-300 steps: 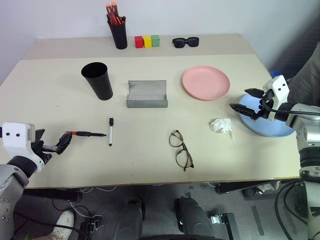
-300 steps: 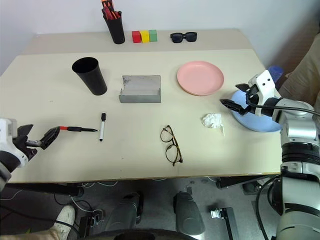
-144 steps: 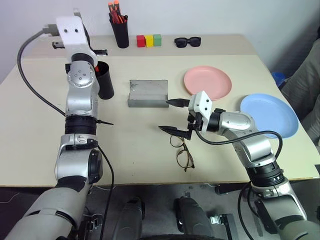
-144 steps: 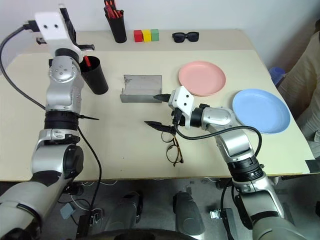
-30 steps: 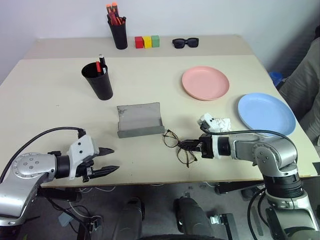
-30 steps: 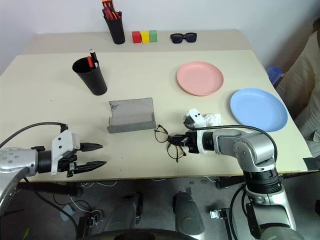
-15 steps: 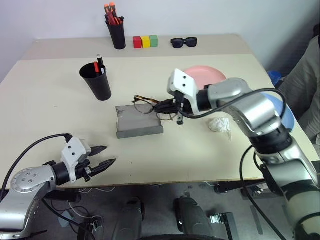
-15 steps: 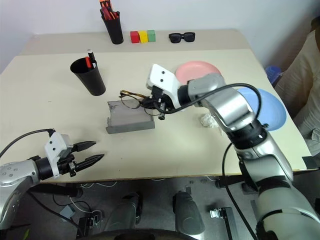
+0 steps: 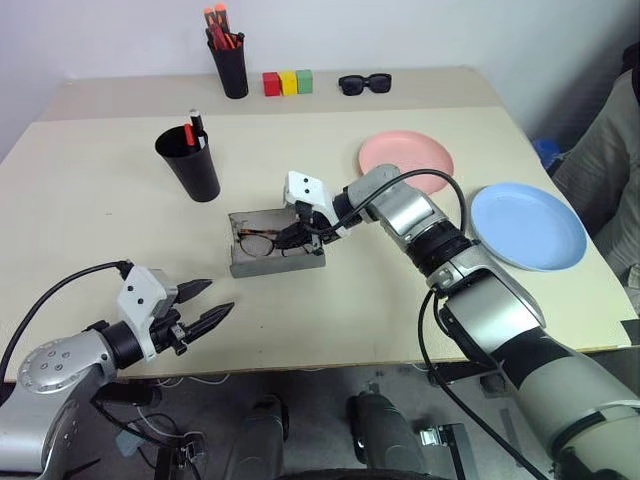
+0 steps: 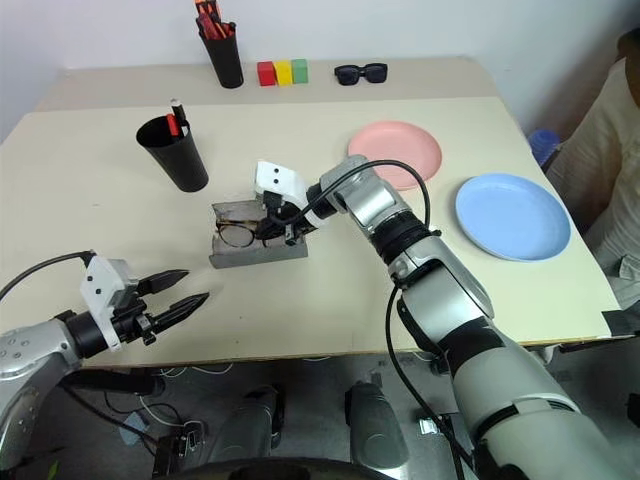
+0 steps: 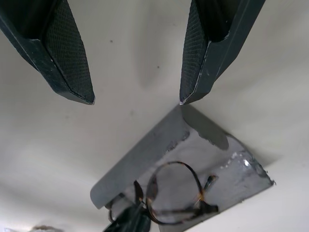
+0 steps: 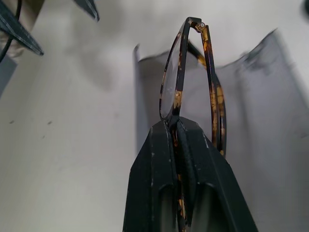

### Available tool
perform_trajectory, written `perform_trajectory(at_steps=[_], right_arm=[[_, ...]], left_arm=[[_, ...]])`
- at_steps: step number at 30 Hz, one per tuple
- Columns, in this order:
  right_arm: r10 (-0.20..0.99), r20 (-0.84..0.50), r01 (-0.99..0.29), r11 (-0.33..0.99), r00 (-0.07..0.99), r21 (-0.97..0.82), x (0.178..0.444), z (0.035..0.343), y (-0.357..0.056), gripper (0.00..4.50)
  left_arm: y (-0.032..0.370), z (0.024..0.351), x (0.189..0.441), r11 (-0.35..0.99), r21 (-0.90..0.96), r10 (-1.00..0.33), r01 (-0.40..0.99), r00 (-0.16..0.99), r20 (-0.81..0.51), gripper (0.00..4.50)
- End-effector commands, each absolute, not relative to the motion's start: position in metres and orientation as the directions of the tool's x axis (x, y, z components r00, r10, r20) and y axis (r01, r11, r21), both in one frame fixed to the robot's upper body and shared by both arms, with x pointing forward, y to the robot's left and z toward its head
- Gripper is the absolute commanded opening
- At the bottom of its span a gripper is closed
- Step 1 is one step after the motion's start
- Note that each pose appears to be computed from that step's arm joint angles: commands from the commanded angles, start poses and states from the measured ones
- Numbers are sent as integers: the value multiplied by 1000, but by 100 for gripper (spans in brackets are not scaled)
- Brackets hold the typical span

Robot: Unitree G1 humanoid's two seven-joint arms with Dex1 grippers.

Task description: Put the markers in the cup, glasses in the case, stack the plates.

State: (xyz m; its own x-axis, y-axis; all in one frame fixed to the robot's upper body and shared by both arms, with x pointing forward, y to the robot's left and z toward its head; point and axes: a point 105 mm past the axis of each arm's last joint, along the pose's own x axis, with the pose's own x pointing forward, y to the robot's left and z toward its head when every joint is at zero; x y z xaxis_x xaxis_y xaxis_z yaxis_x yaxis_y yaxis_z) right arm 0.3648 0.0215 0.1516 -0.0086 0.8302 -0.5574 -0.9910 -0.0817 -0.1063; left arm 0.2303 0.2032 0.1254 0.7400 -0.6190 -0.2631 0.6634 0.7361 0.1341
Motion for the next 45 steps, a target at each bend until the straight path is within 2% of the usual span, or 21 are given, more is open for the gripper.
perform_trajectory(at_steps=[1, 5, 6, 9, 11, 13, 18, 24, 32, 36, 40, 45], right_arm=[[853, -521, -982, -100, 0, -163, 367, 174, 28, 149], [894, -443, -964, -61, 62, -258, 373, 196, 28, 342], [898, -433, -958, -52, 79, -283, 374, 200, 26, 342], [910, -380, -936, 21, 164, -352, 381, 215, 13, 348], [915, -349, -922, 58, 203, -384, 381, 222, 3, 348], [923, -313, -897, 68, 222, -437, 371, 227, -11, 348], [934, -254, -833, 75, 251, -548, 326, 220, -48, 348], [892, -309, -850, 138, 330, -508, 283, 190, -83, 348], [824, -340, -846, 278, 453, -456, 270, 183, -116, 348], [800, -329, -827, 331, 501, -454, 277, 182, -124, 348], [790, -276, -809, 417, 548, -413, 289, 182, -127, 348], [775, -240, -791, 477, 584, -384, 306, 181, -129, 348]], left_arm=[[205, 139, 231, 748, 161, -607, 644, 761, -230, 286], [215, 154, 252, 827, 111, -532, 551, 831, -163, 286], [216, 157, 259, 843, 95, -512, 529, 844, -158, 286], [210, 167, 281, 864, 43, -493, 502, 860, -133, 203], [200, 173, 295, 861, 71, -493, 503, 861, -125, 106], [194, 173, 321, 889, 76, -436, 452, 885, -163, 4], [178, 167, 380, 916, 23, -375, 400, 876, -303, 4], [164, 169, 420, 901, -8, -408, 434, 841, -354, 4], [157, 162, 417, 826, 3, -503, 564, 739, -448, 4], [157, 159, 402, 754, 55, -560, 655, 684, -468, 4], [158, 164, 384, 698, 121, -606, 706, 672, -425, 4], [144, 166, 346, 561, 180, -718, 808, 583, -380, 4]])
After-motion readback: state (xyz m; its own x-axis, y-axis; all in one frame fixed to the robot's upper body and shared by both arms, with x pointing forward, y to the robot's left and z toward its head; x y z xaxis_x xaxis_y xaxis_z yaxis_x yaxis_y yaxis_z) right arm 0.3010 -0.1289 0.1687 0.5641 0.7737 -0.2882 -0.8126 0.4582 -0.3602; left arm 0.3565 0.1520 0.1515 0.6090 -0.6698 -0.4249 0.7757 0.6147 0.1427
